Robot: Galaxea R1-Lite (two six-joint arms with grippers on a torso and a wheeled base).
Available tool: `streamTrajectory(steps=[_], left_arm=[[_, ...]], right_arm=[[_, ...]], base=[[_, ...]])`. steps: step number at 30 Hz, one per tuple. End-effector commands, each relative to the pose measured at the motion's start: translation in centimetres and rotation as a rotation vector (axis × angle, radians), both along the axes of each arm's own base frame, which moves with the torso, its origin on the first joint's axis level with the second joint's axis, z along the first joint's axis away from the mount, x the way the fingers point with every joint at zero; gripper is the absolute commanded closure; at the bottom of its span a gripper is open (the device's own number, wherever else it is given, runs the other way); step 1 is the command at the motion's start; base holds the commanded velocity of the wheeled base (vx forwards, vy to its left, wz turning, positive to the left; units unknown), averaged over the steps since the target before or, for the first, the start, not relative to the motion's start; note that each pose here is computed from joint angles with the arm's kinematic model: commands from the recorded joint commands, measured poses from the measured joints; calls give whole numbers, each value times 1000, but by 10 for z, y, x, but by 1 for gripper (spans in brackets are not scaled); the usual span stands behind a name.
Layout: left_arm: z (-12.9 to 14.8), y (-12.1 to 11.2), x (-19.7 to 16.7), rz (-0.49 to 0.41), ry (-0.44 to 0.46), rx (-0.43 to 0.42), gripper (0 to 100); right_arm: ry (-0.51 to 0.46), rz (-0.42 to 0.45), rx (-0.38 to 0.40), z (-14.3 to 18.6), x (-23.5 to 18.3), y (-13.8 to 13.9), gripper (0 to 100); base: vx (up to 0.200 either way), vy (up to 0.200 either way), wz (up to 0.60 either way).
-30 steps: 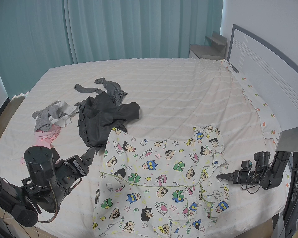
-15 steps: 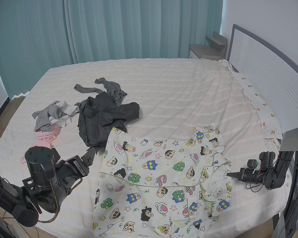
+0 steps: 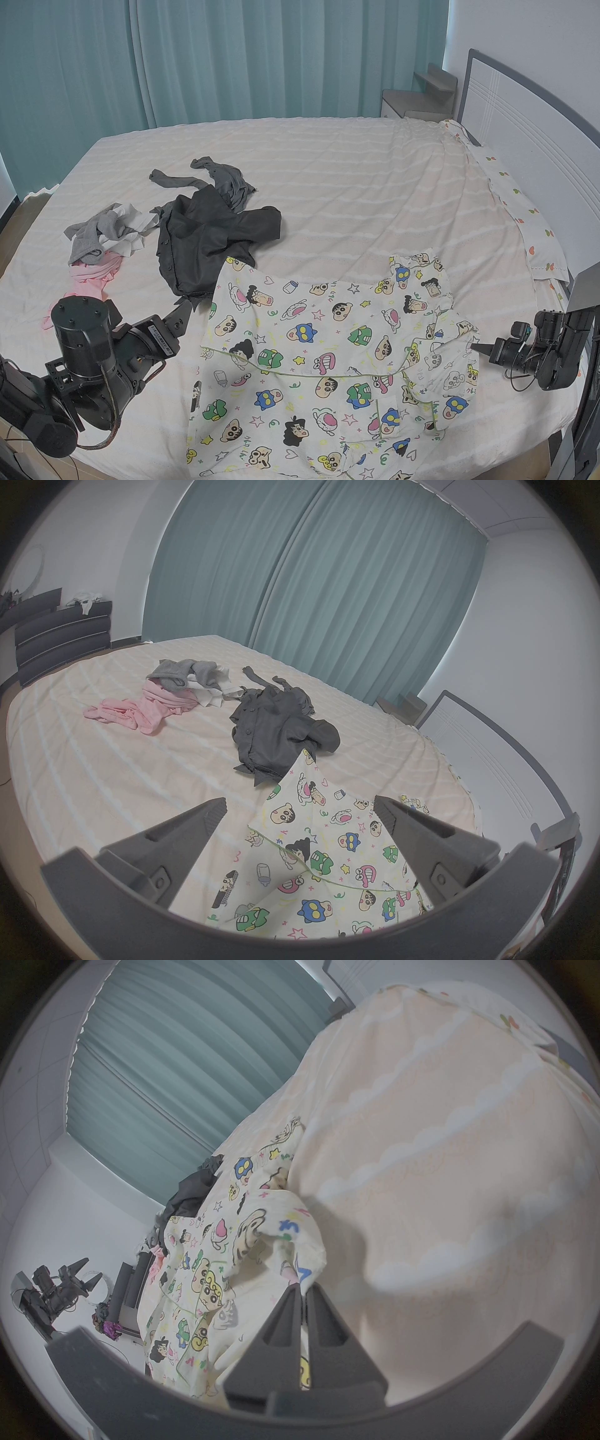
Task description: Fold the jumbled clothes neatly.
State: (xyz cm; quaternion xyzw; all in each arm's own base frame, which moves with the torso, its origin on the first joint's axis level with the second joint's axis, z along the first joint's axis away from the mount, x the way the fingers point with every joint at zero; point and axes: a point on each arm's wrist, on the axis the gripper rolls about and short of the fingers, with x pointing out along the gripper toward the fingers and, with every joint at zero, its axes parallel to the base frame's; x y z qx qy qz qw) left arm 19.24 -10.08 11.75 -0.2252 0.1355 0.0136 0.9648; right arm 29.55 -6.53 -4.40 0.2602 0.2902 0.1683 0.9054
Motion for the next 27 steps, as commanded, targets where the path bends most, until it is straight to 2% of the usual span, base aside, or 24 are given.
streamTrajectory(steps=[1,9,27], left_arm=[[1,0,0,3,-8,-9,0],[1,0,0,3,-8,-9,0],[1,0,1,5,-7,-8,0]], right_arm=[[-7,-21,-6,-4,3,-6,100],[-48,-73,-43,8,6,-13,100],[-87,-124,-59,23,3,-27,100]], base=[[0,0,0],[0,0,0],[0,0,0]])
